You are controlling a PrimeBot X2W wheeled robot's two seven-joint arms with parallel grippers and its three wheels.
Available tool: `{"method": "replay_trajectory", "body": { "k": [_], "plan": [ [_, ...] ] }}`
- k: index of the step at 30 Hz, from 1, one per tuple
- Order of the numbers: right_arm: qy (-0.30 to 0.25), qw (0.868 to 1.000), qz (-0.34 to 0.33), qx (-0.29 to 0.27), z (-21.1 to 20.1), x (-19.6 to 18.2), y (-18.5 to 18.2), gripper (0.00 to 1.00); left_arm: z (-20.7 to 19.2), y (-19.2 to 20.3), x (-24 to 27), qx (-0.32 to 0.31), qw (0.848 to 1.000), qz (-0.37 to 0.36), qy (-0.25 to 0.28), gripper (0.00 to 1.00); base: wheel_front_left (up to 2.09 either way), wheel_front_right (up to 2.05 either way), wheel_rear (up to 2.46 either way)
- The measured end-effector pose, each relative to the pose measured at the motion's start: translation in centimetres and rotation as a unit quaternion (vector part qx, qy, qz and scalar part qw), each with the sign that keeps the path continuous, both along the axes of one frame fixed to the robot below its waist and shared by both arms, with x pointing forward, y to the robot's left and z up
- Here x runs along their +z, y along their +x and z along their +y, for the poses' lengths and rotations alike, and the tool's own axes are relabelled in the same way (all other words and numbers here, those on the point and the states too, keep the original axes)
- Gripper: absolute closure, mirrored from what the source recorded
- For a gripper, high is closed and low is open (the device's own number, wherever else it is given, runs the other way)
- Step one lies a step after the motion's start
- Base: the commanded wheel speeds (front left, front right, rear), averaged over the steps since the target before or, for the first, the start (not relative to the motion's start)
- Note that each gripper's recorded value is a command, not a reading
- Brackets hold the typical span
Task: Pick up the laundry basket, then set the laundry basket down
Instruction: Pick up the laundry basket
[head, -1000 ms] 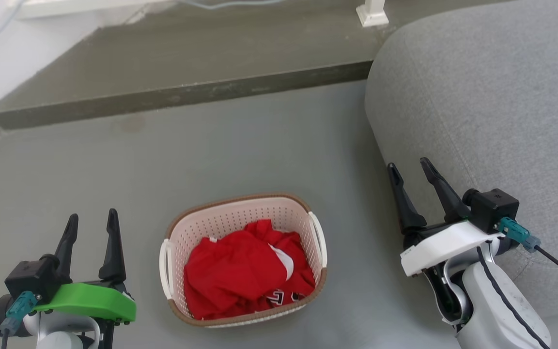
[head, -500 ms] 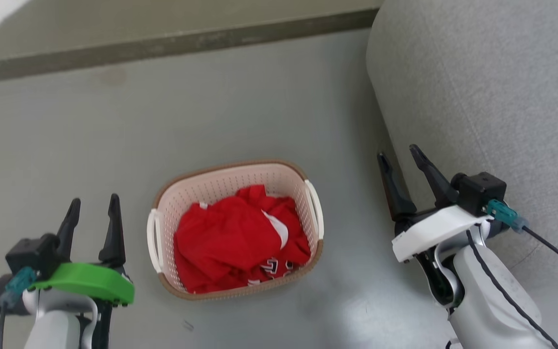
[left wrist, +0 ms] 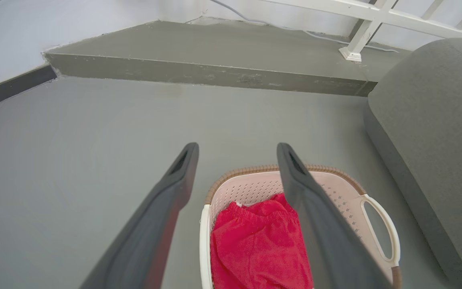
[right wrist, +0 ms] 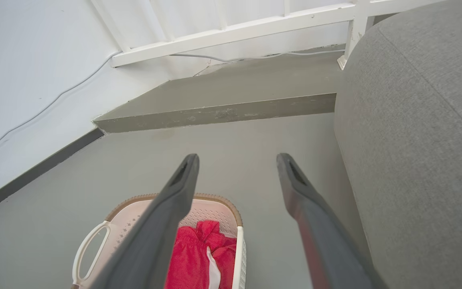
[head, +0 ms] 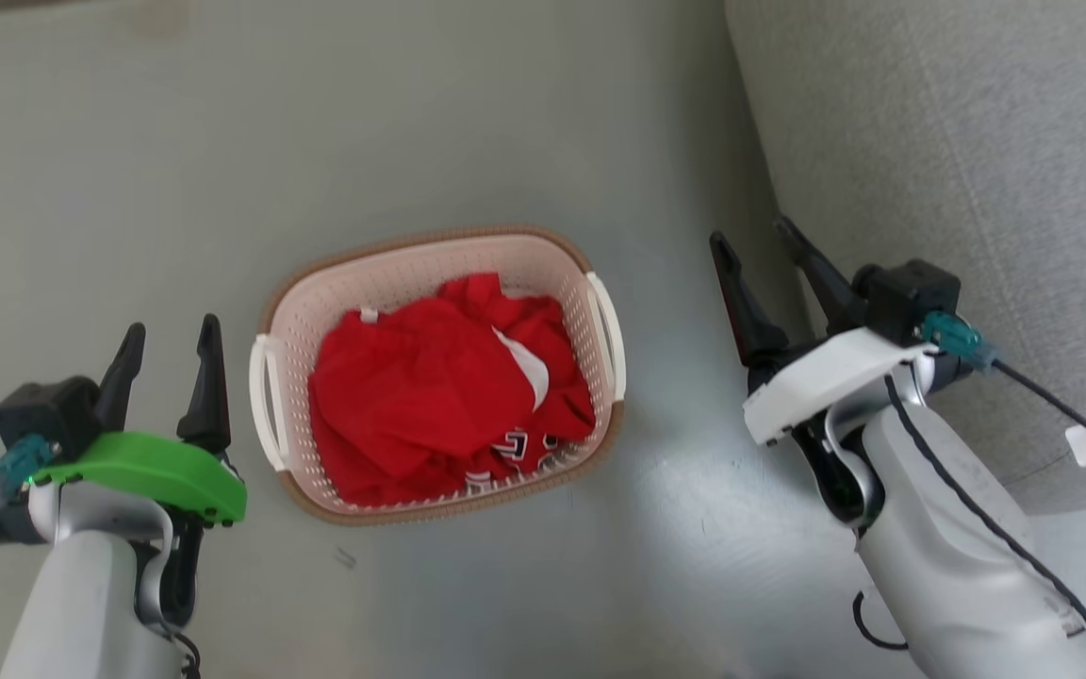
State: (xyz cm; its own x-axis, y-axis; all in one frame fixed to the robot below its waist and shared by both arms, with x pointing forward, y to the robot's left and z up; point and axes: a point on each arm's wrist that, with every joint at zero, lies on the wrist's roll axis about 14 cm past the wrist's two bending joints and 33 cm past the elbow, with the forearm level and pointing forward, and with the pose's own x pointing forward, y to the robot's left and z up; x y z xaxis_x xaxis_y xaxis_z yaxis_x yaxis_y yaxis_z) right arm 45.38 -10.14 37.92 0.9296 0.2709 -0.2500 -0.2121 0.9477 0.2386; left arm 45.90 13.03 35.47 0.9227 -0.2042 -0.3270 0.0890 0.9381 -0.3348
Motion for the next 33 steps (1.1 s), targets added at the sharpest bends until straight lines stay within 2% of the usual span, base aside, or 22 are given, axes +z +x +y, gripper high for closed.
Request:
{"method": "replay_trajectory", "body": {
  "k": [16,26,33],
  "plan": [
    [-0.007,0.993,0.109,0.032,1.4,-8.4,1.0,0.00,-1.0,1.3,-7.5,-0.021,0.995,0.097,-0.003,0.00,0.00,0.00,0.00],
    [-0.003,0.981,0.187,0.042,2.0,-13.9,0.9,0.00,-0.9,1.2,-12.2,-0.031,0.987,0.155,0.008,0.00,0.00,0.00,0.00],
    [0.000,0.975,0.214,0.058,3.0,-16.3,1.4,0.00,-0.7,0.9,-14.9,-0.036,0.981,0.189,0.015,0.00,0.00,0.00,0.00]
  ]
}}
